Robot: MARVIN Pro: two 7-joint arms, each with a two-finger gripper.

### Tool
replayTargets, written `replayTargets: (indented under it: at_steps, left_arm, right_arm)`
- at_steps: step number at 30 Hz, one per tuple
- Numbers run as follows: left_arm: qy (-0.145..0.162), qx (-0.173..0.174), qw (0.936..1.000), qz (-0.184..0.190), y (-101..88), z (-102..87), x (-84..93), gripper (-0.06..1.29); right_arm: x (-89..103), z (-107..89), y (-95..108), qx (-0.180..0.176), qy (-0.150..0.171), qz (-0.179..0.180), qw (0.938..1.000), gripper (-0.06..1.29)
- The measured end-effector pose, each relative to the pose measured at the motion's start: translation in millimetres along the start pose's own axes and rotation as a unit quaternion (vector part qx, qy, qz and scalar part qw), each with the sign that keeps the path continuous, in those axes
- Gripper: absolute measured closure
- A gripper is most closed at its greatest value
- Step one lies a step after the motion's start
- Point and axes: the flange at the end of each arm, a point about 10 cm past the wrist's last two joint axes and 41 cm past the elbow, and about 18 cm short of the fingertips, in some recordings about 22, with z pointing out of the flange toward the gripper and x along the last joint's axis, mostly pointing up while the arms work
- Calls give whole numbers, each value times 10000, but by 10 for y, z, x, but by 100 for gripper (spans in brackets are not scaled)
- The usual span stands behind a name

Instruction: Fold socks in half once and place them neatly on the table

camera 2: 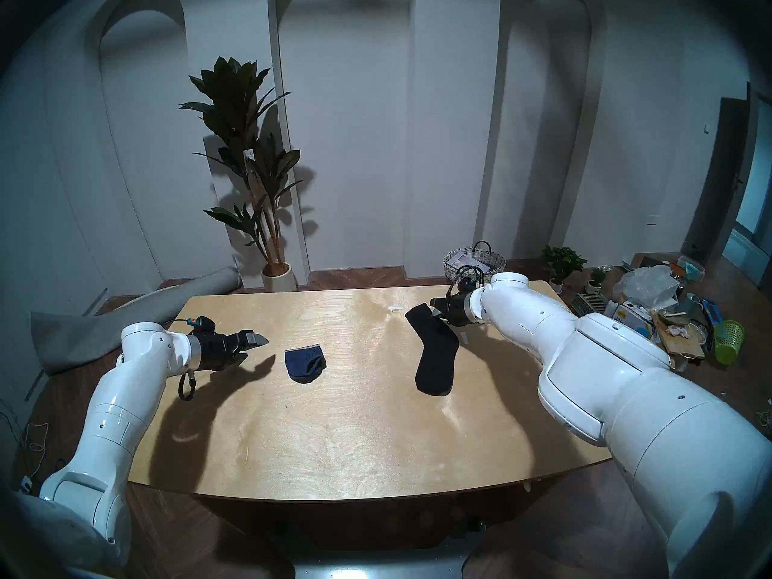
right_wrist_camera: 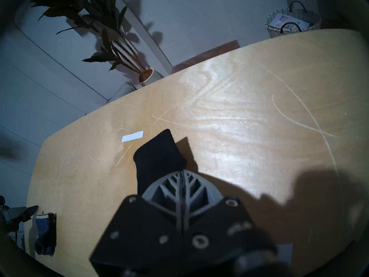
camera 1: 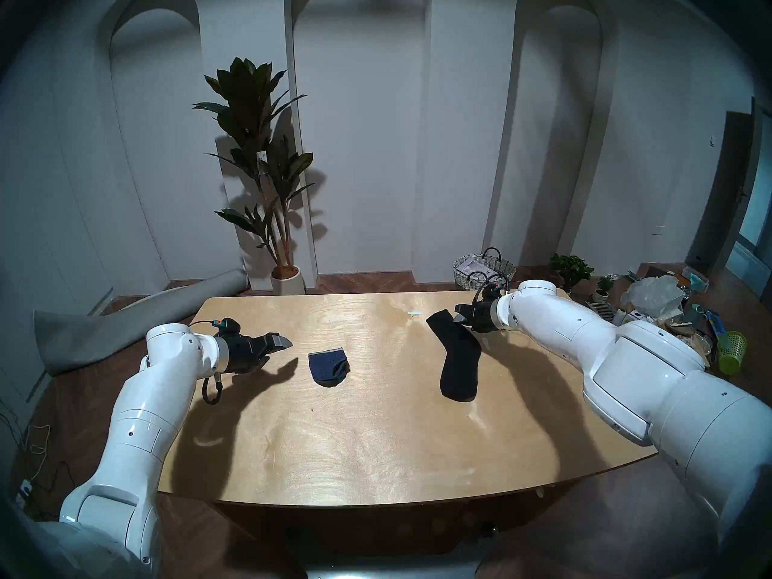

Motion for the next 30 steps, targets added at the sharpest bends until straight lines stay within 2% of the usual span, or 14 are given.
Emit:
replayTargets:
  at_steps: [9, 19, 30]
  left_arm:
    - [70, -30, 9999, -99, 10, -27, -71, 0]
    - [153, -24, 9997, -206, 12, -72, -156, 0]
    - [253, 12, 9992, -306, 59, -103, -254, 0]
  right_arm:
    - [35, -33, -22, 309, 181, -455, 9983, 126]
    - [-45, -84, 23, 800, 284, -950, 9919, 126]
    - [-221, -205, 172, 1422, 390, -1564, 9766, 126]
